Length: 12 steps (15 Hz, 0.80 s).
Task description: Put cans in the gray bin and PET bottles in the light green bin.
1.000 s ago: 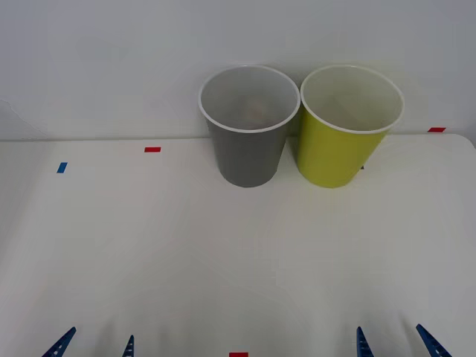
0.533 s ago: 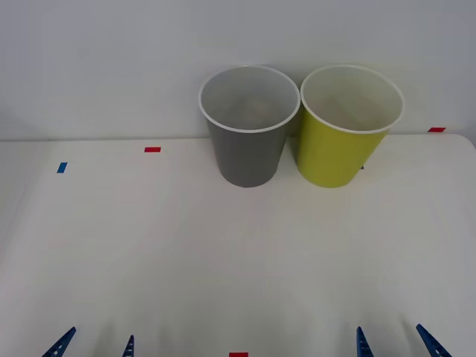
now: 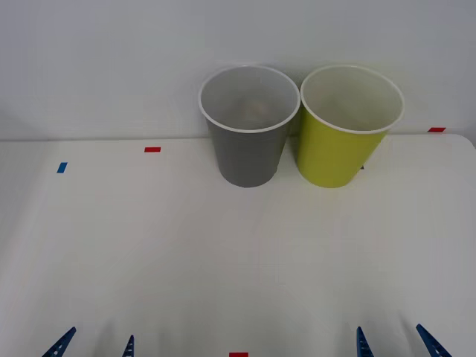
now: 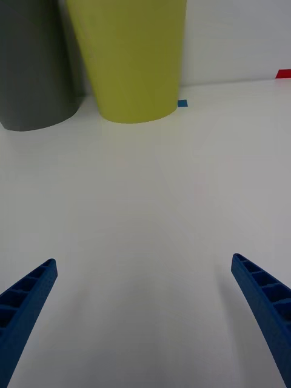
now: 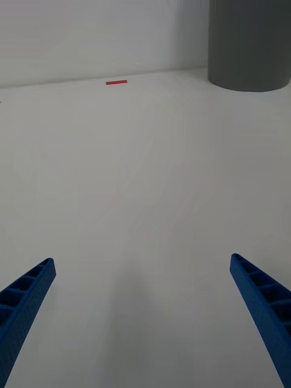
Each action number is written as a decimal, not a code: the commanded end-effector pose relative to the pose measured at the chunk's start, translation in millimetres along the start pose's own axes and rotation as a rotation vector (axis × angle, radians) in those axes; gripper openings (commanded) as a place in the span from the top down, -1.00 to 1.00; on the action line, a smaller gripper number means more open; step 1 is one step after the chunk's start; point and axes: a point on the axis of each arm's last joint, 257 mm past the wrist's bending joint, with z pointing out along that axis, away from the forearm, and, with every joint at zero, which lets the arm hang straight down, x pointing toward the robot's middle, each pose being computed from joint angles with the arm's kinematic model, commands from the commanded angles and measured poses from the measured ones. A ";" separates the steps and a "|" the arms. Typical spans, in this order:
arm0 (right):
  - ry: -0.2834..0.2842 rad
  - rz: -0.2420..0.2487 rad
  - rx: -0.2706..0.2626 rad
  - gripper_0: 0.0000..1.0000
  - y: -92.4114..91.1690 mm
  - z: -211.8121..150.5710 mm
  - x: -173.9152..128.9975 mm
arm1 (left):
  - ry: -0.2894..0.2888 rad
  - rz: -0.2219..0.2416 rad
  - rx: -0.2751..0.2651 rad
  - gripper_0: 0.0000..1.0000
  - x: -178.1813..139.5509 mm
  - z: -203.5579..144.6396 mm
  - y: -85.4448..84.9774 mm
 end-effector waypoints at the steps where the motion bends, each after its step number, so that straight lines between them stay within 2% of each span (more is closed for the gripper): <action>1: 0.000 0.000 0.000 -1.00 0.0 0.0 0.0 | 0.000 0.000 0.000 -1.00 0.0 0.0 0.0; 12: 0.000 0.000 0.000 -1.00 0.0 0.0 0.0 | 0.000 0.000 0.000 -1.00 0.0 0.0 0.0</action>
